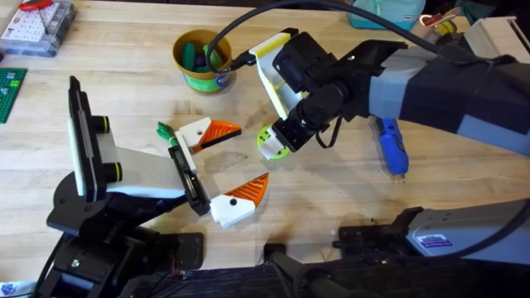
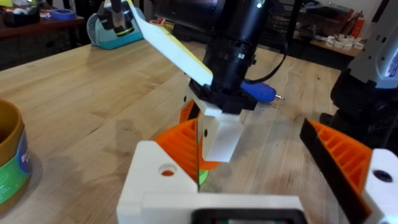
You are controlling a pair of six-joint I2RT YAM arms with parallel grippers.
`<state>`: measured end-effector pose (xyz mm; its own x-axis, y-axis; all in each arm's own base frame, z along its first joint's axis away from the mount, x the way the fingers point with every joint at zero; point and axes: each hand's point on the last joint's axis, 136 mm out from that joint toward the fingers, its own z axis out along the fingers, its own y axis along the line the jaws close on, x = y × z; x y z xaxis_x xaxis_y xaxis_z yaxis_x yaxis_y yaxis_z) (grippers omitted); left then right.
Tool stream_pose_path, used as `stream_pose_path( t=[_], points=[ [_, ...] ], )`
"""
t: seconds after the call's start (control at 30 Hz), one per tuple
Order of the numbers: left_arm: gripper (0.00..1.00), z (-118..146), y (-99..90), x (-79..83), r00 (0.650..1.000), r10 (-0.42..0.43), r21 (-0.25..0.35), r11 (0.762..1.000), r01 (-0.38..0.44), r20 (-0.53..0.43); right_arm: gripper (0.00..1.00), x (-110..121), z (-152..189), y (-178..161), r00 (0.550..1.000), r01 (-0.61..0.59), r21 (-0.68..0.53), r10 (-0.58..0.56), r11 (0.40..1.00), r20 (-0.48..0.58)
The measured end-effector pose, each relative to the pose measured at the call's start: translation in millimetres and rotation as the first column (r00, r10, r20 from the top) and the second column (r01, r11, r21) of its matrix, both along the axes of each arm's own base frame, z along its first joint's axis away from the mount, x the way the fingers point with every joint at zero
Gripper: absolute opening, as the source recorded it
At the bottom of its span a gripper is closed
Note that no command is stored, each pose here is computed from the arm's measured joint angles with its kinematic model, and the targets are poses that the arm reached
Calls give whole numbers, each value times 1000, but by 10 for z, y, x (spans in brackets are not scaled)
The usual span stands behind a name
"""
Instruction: Pick up the gripper from the table and insert it into the empty holder that is missing its gripper. Then pick up a screw, insert it into the mounting hole, and use the screwdriver to tighten it. Finally, clean up the table by picking up the vegetable and placing it into the bucket.
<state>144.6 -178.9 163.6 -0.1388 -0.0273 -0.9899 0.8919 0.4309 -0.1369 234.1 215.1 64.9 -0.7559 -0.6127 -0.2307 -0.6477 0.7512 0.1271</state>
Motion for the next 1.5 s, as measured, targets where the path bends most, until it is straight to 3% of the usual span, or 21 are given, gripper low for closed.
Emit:
stream_pose_path(
  t=[0.3, 0.5, 0.7, 0.87, 1.03, 1.4, 1.5],
  points=[
    [995, 3, 4, 9, 1000, 6, 0, 1000, -6, -8, 679, 12, 29, -31, 999, 50, 0, -50, 999, -15],
    [995, 4, 5, 13, 1000, 9, 0, 1000, -9, -8, 679, 146, 493, -94, 990, 110, 86, -117, 990, 77],
    [995, 4, 6, 14, 1000, 9, 0, 1000, -9, -8, 679, -62, 934, -251, 981, 134, 145, -152, 980, 123],
    [995, 4, 6, 14, 1000, 9, 0, 1000, -9, -8, 679, -169, 1026, -287, 979, 137, 156, -157, 978, 126],
    [995, 4, 6, 14, 1000, 9, 0, 1000, -9, -8, 679, -228, 856, -113, 986, 86, 165, -108, 982, 130],
    [995, 4, 6, 14, 1000, 9, 0, 1000, -9, -8, 679, -307, 184, 24, 999, 48, 44, -48, 998, 11],
    [995, 4, 6, 14, 1000, 9, 0, 1000, -9, -8, 596, -281, 97, 48, 999, 35, 31, -35, 999, 4]
  ],
)
